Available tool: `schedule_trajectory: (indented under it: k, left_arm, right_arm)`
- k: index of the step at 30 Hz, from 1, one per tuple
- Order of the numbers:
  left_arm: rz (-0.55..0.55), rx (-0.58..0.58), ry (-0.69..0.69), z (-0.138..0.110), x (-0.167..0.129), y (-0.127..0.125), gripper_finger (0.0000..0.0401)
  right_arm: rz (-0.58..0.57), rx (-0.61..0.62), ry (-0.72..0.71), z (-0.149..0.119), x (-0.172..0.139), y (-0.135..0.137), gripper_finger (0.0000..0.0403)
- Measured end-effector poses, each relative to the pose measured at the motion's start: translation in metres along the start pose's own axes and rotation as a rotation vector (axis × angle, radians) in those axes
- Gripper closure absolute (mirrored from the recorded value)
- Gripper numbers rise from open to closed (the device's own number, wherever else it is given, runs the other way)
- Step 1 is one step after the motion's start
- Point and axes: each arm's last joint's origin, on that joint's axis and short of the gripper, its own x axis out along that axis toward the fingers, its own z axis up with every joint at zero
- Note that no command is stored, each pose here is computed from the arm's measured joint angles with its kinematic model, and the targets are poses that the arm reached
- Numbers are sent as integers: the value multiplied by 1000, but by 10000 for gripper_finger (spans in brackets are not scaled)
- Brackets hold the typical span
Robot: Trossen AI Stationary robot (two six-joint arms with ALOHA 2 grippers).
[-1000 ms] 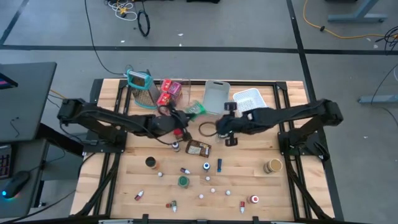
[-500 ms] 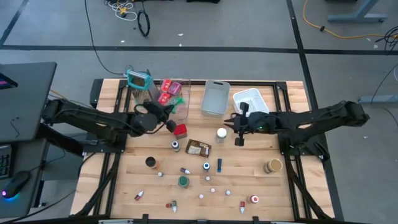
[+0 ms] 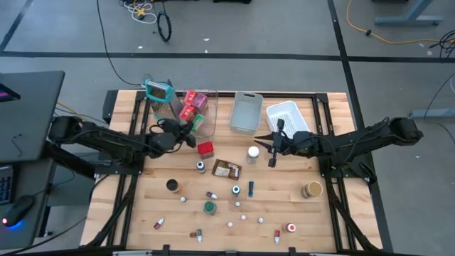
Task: Pick & Place Kitchen Items
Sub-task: Put the green cereal box into the transparent bin, then put the gold spice bottle into the white bin
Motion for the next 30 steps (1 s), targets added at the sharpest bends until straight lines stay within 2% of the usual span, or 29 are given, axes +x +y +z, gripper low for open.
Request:
schedule_trajectory:
  k: [3, 8, 15, 22, 26, 30]
  left_arm:
    - [25, 2, 16, -4, 2, 6, 388]
    - [30, 14, 20, -6, 3, 8, 359]
    - [49, 66, 11, -5, 3, 8, 321]
    - [123, 97, -27, -5, 3, 12, 282]
    - [129, 157, -80, 1, 2, 8, 268]
    - [104, 181, -137, 21, -2, -1, 263]
  right_arm:
    - [0, 18, -1, 0, 0, 0, 344]
    - [0, 65, -1, 0, 0, 0, 344]
    - [0, 61, -1, 0, 0, 0, 344]
    - [0, 60, 0, 0, 0, 0, 344]
    - [0, 60, 0, 0, 0, 0, 344]
    - [1, 60, 1, 0, 0, 0, 344]
